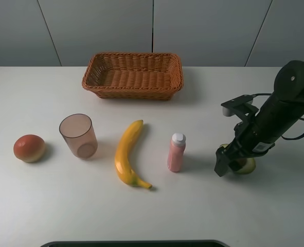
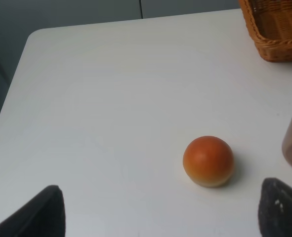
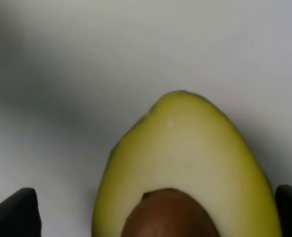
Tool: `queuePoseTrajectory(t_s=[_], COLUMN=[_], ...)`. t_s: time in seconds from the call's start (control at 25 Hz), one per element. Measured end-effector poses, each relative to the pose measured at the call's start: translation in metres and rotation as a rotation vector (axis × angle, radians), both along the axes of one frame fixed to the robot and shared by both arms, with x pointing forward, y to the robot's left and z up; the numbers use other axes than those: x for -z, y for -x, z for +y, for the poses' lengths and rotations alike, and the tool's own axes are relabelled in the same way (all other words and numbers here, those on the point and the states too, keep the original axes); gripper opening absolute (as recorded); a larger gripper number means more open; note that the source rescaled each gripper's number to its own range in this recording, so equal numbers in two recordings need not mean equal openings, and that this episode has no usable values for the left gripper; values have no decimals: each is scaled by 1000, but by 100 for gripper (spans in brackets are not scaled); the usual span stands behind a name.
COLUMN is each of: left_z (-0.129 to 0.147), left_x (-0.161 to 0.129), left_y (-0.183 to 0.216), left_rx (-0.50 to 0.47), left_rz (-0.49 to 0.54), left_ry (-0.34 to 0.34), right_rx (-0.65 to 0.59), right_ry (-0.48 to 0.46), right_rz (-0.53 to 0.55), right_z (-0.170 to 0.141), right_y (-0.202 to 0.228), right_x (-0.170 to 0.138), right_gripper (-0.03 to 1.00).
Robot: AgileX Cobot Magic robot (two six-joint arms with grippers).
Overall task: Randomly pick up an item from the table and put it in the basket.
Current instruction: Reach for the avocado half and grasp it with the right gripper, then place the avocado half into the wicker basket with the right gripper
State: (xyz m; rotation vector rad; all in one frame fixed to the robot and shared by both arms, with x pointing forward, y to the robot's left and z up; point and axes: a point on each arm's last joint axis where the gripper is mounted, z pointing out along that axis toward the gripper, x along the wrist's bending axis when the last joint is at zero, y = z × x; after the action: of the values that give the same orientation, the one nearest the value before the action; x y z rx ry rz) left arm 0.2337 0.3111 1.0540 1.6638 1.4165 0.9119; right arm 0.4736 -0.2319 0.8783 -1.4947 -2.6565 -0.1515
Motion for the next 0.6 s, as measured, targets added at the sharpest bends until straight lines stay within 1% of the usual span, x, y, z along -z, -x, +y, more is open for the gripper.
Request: queuePoseTrajectory(t_s=[0.04, 0.08, 0.12, 0.16, 0.2, 0.24, 0.28, 0.6], left_z=[0, 0, 0, 0, 0, 0, 0, 0], left_x=[0, 0, 0, 0, 0, 0, 0, 0], left_y=[0, 0, 0, 0, 0, 0, 0, 0], left_rx=[0, 0, 0, 0, 0, 0, 0, 0], left_rz=[0, 0, 0, 0, 0, 0, 0, 0], left_ry=[0, 0, 0, 0, 0, 0, 0, 0], right_rx=[0, 0, 1, 1, 2, 2, 5, 7], right_ry=[1, 2, 2, 2, 2, 2, 2, 2], right_rz=[5, 7, 5, 2, -2, -7, -7, -11], right_z=[0, 0, 0, 0, 0, 0, 0, 0], right_y=[0, 0, 0, -1, -1, -1, -1, -2], right_x=[1, 2, 2, 3, 3, 3, 3, 2], right_gripper=[100, 98, 91, 80, 56, 24, 0, 0])
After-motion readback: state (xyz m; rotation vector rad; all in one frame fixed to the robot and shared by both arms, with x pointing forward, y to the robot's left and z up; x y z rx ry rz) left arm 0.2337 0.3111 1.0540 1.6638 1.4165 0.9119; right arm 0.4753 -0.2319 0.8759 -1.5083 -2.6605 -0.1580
